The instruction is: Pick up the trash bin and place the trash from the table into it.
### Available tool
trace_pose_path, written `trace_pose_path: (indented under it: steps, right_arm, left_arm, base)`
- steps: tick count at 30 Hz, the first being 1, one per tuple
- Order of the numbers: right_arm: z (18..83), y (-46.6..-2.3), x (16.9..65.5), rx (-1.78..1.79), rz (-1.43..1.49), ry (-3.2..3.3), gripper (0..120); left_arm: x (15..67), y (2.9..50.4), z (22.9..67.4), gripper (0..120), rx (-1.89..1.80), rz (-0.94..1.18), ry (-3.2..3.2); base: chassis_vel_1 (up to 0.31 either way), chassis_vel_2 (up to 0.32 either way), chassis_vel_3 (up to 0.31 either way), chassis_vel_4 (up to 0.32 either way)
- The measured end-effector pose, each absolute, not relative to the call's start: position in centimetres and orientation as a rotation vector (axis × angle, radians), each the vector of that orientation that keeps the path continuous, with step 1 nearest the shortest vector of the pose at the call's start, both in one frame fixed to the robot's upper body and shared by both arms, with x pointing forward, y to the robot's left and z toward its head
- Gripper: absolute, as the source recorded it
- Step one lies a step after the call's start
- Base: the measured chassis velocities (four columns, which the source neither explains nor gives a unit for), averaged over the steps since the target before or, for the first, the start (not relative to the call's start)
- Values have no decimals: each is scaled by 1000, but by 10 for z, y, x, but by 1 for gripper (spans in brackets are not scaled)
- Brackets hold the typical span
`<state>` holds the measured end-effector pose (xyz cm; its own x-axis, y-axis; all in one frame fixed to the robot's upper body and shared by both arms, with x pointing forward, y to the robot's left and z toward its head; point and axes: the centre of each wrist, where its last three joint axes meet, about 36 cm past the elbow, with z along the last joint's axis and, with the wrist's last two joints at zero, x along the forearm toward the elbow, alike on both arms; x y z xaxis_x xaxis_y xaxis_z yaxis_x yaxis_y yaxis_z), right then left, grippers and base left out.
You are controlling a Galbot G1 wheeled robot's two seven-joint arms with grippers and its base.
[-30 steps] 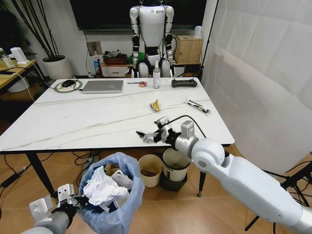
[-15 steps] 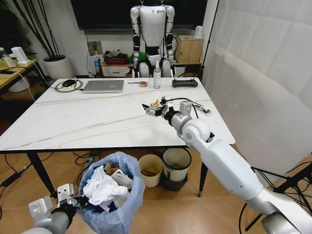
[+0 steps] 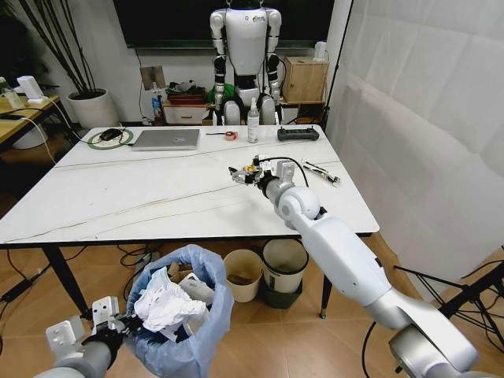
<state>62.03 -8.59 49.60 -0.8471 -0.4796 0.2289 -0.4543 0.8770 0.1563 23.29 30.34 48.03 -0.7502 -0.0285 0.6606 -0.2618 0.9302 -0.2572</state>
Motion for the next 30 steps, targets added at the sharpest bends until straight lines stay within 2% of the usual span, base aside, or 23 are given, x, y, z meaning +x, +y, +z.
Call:
trace_pose_path:
  steps: [12, 30]
  right_arm:
    - [468, -78, 669, 609, -23, -2770, 100]
    - [437, -67, 691, 556, -15, -2730, 100]
  left_arm:
    - [231, 305, 481, 0, 217, 438, -2390]
    - [230, 305, 481, 0, 226, 437, -2391]
  base:
    - [0, 0, 0, 0]
    - [0, 0, 0, 0]
